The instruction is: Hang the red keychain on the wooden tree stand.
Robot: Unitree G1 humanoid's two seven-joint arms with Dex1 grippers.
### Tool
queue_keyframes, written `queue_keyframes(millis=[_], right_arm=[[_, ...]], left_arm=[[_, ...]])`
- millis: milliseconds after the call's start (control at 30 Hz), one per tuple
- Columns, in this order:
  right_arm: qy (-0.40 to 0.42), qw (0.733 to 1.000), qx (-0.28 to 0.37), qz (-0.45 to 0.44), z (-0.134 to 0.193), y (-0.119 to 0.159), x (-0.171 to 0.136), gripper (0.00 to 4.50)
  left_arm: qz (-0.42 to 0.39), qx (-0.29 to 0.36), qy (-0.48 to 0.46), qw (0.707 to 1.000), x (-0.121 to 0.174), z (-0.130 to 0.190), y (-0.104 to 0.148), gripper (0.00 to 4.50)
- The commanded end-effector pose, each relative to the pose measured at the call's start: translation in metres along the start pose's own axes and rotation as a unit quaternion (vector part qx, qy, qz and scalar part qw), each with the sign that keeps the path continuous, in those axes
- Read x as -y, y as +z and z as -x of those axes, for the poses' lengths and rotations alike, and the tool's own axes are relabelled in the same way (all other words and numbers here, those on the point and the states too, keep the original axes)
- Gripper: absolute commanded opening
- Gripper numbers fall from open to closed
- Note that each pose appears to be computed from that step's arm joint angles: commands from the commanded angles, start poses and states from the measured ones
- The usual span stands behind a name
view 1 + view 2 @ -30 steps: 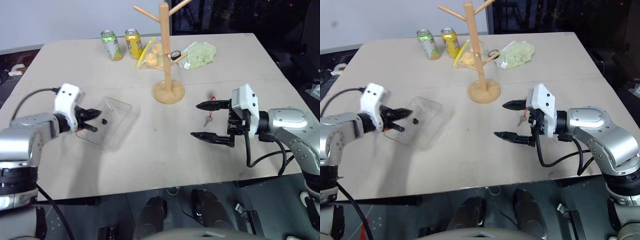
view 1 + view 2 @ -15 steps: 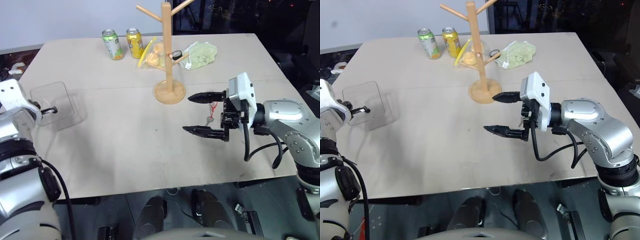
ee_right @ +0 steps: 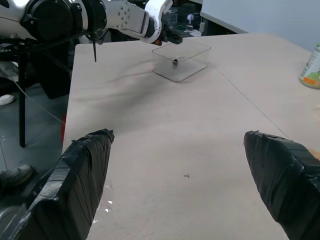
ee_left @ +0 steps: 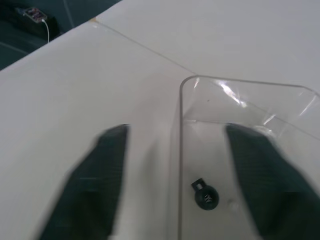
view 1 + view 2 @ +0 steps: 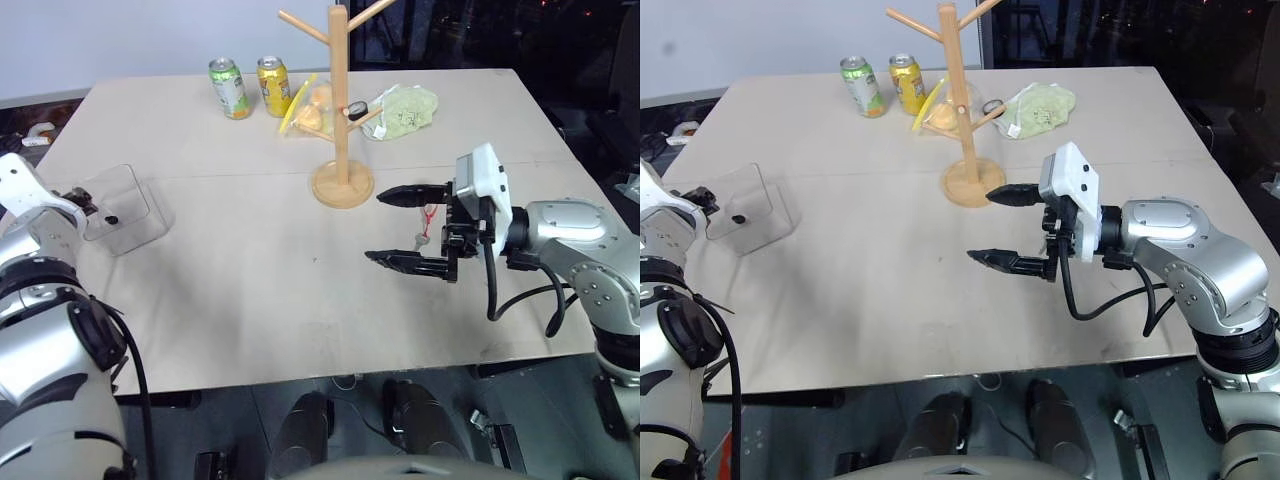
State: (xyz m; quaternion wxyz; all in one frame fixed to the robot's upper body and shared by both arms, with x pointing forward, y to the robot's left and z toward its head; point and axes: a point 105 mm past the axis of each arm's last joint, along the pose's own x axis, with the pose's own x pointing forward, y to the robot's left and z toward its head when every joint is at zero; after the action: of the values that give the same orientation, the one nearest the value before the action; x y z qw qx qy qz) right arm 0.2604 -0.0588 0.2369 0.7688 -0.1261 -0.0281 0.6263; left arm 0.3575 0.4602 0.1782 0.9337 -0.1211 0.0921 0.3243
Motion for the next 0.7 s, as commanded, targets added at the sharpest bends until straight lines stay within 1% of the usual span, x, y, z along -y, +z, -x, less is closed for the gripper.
queue_keyframes(millis=[33,233,300,333,400,433,467,533,567,600,633,700], right_arm=[[-0.006,1.0,0.012,0.027,0.003,0.013,-0.001,4.5],[-0.022,1.0,0.011,0.014,0.009,0.01,0.001,4.5],[-0.038,0.999,0.011,0.002,0.014,0.008,0.003,4.5],[-0.047,0.999,0.01,-0.006,0.016,0.006,0.005,4.5],[-0.075,0.997,0.006,-0.026,0.022,0.001,0.01,4.5],[-0.101,0.994,0.001,-0.04,0.025,-0.003,0.014,4.5],[-0.118,0.992,-0.002,-0.05,0.027,-0.007,0.017,4.5],[-0.16,0.984,-0.004,-0.08,0.029,-0.014,0.023,4.5],[-0.18,0.98,-0.007,-0.088,0.029,-0.017,0.026,4.5],[-0.195,0.976,-0.009,-0.094,0.029,-0.019,0.027,4.5],[-0.212,0.971,-0.01,-0.105,0.028,-0.023,0.03,4.5],[-0.285,0.949,-0.024,-0.136,0.029,-0.038,0.043,4.5]], left_arm=[[-0.003,0.05,0.004,0.999,-0.009,0.007,0.037,4.48],[-0.028,0.06,-0.047,0.997,0.002,0.018,0.063,4.48],[-0.075,0.069,-0.103,0.989,0.02,0.028,0.072,4.48],[-0.108,0.075,-0.141,0.981,0.032,0.035,0.076,4.48],[-0.188,0.085,-0.241,0.948,0.065,0.057,0.075,4.48],[-0.236,0.081,-0.305,0.919,0.086,0.074,0.066,4.48],[-0.266,0.074,-0.347,0.896,0.099,0.086,0.057,4.48],[-0.325,0.066,-0.439,0.835,0.129,0.116,0.034,4.48],[-0.331,0.06,-0.477,0.812,0.14,0.128,0.024,4.48],[-0.333,0.054,-0.502,0.797,0.147,0.138,0.018,4.48],[-0.338,0.055,-0.534,0.773,0.156,0.151,0.01,4.48],[-0.33,0.049,-0.61,0.719,0.176,0.178,-0.008,4.48]])
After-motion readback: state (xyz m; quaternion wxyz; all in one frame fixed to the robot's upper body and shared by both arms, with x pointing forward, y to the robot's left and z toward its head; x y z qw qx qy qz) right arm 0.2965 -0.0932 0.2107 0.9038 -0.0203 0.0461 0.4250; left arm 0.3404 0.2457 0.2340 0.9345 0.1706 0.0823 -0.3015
